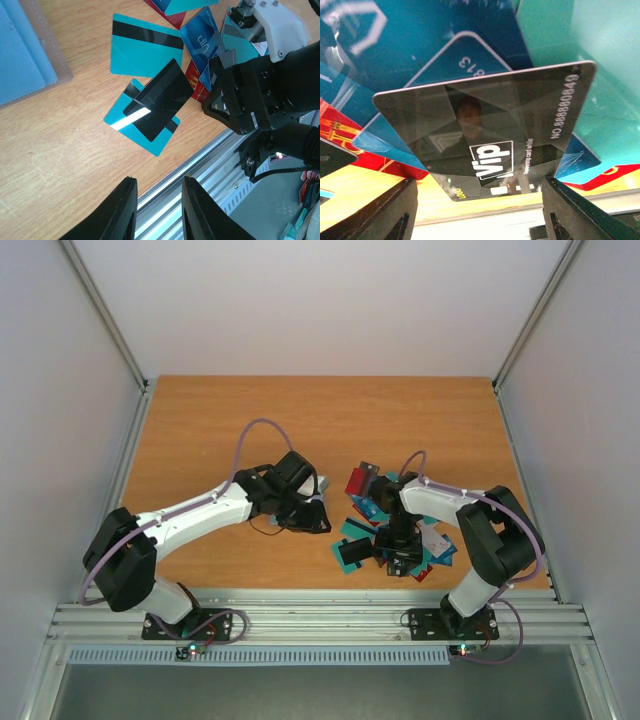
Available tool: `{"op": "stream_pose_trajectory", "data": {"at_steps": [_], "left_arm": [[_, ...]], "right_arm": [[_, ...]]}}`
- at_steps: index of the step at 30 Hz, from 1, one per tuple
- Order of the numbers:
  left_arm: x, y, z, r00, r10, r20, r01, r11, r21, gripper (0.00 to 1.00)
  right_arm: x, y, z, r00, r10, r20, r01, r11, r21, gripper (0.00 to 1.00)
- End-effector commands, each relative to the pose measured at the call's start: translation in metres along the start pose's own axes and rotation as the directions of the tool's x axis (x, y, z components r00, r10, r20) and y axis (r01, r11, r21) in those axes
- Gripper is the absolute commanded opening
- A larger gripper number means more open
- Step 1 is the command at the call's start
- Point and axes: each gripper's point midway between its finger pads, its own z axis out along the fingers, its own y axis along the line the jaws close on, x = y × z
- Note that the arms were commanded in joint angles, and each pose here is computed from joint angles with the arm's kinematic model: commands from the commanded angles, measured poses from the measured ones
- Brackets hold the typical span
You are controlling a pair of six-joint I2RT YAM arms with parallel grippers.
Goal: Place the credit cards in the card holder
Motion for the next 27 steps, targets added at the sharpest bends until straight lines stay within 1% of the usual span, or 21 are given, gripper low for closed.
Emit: {"op": "stream_pose_trajectory", "data": {"at_steps": [1,5,9,12,14,16,19,22,25,27], "left_arm": [[0.002,0.001,-0.003,1.0,0.03,0.004,-0.03,1.0,-0.003,0.27],[0.004,0.002,-0.003,0.999,0.035,0.0,-0.035,0.999,-0.006,0.27],[0.005,0.003,-0.004,0.999,0.039,-0.003,-0.039,0.999,-0.009,0.27],[0.004,0.003,-0.005,0.999,0.044,-0.002,-0.044,0.999,-0.01,0.27],[0.004,0.002,-0.005,0.999,0.048,-0.004,-0.048,0.999,-0.014,0.27],[0.003,0.002,-0.006,0.999,0.055,-0.002,-0.055,0.998,-0.018,0.27],[0.003,0.002,-0.006,0.998,0.058,-0.003,-0.058,0.998,-0.019,0.27],[0.002,0.001,-0.005,0.998,0.062,-0.01,-0.062,0.998,-0.018,0.27],[0.002,0.001,-0.004,0.998,0.063,-0.018,-0.063,0.998,-0.017,0.27],[0.001,0.001,-0.003,0.998,0.066,-0.023,-0.066,0.998,-0.02,0.27]], "right_arm": [[-0.001,-0.012,0.022,0.997,0.071,0.01,-0.071,0.996,0.059,0.67],[-0.002,-0.012,0.023,0.997,0.076,0.016,-0.077,0.995,0.063,0.6],[-0.003,-0.01,0.024,0.997,0.075,0.012,-0.076,0.995,0.06,0.59],[-0.001,0.006,0.018,0.998,0.061,0.002,-0.061,0.998,-0.014,0.6],[0.001,0.01,0.008,0.998,0.056,0.012,-0.055,0.998,-0.04,0.61],[0.001,0.006,-0.003,0.998,0.053,0.036,-0.052,0.998,-0.027,0.64],[0.003,-0.003,-0.014,0.997,0.04,0.062,-0.041,0.999,0.011,0.7],[0.003,-0.009,-0.016,0.997,0.027,0.075,-0.03,0.999,0.043,0.77],[0.001,-0.014,-0.015,0.996,0.029,0.087,-0.035,0.997,0.062,0.78],[0.001,-0.012,-0.014,0.995,0.031,0.091,-0.035,0.998,0.046,0.78]]}}
